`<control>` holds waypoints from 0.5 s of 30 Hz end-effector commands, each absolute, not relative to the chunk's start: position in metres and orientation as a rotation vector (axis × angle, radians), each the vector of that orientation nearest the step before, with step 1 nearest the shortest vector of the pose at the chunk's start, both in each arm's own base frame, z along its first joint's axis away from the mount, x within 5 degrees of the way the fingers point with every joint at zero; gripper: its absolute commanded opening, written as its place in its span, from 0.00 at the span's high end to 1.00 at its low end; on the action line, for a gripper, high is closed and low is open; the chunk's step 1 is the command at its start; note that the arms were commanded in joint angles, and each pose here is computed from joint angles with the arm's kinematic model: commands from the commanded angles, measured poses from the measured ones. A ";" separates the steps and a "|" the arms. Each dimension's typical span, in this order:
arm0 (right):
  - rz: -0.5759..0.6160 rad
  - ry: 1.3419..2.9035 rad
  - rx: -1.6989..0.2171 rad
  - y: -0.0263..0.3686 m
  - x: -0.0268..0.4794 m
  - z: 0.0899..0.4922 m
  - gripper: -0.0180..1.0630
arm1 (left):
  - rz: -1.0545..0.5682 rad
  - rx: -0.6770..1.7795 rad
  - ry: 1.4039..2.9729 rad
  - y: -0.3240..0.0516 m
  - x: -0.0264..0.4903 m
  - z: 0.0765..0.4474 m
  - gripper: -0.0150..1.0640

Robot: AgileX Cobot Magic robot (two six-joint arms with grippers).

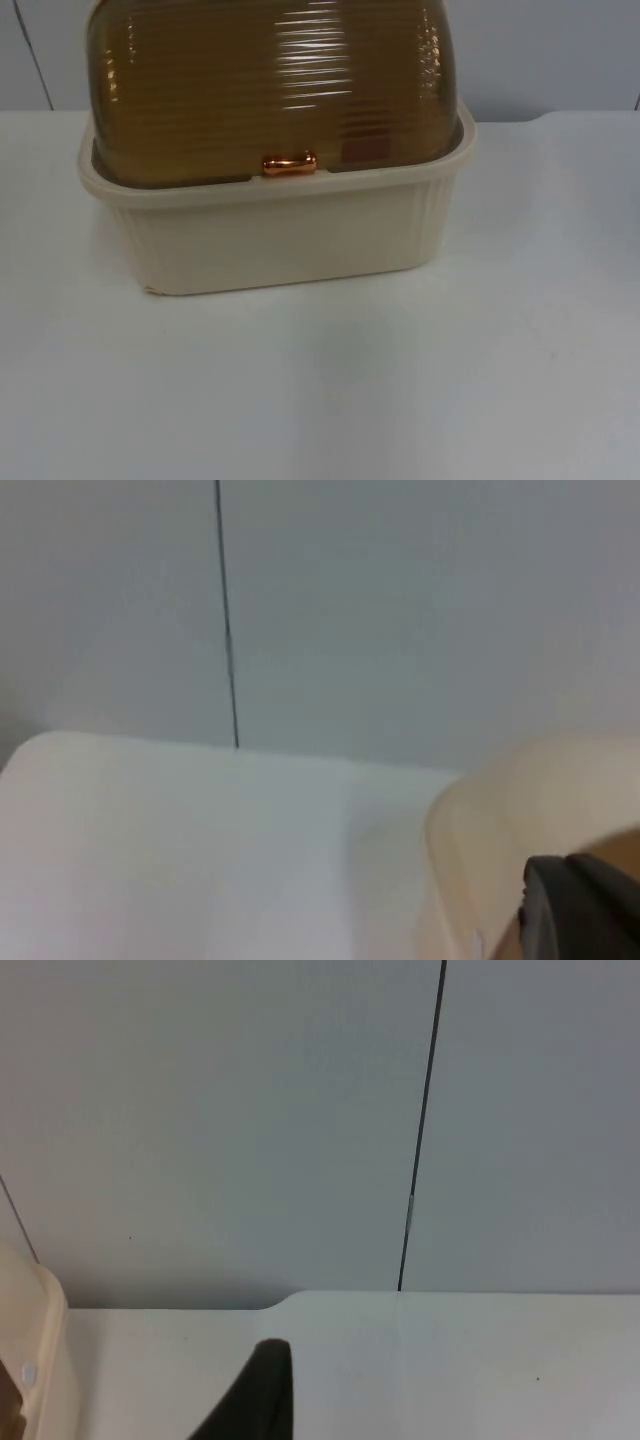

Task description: Open the box lid with the left hand, place the block into the box with the right hand, then close the box lid with the left hand.

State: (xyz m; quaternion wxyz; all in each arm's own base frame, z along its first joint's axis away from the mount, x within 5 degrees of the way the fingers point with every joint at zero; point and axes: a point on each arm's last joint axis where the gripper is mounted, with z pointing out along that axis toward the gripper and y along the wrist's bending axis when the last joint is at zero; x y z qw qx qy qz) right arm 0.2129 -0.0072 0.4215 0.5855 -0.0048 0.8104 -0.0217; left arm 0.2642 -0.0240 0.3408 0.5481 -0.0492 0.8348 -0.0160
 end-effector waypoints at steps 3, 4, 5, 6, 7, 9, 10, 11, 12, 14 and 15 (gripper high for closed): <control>-0.048 1.870 -0.010 -0.007 0.212 0.423 0.01 | -0.058 -0.051 1.992 -0.027 0.258 0.347 0.99; -0.048 1.874 -0.010 -0.007 0.212 0.423 0.01 | -0.055 -0.043 1.982 -0.026 0.256 0.350 0.99; -0.041 1.874 -0.002 -0.007 0.212 0.423 0.01 | -0.050 -0.038 1.976 -0.026 0.253 0.352 0.99; -0.041 1.874 -0.002 -0.007 0.212 0.423 0.01 | -0.050 -0.038 1.976 -0.026 0.253 0.352 0.99; -0.041 1.879 -0.002 -0.007 0.212 0.422 0.01 | -0.043 -0.028 1.967 -0.025 0.250 0.355 0.99; -0.041 1.882 -0.002 -0.007 0.212 0.422 0.01 | -0.025 0.004 1.938 -0.025 0.244 0.362 0.99; -0.041 1.882 -0.002 -0.007 0.212 0.422 0.01 | -0.018 0.014 1.933 -0.024 0.243 0.363 0.99; -0.041 1.882 -0.002 -0.007 0.212 0.422 0.01 | -0.004 0.026 1.924 -0.024 0.241 0.365 0.99; -0.041 1.882 -0.002 -0.007 0.212 0.422 0.01 | -0.004 0.026 1.924 -0.024 0.241 0.365 0.99; -0.024 1.882 0.006 -0.006 0.212 0.422 0.01 | 0.006 0.033 1.905 -0.023 0.240 0.368 0.99; -0.024 1.882 0.006 -0.006 0.212 0.422 0.01 | 0.006 0.033 1.905 -0.023 0.240 0.368 0.99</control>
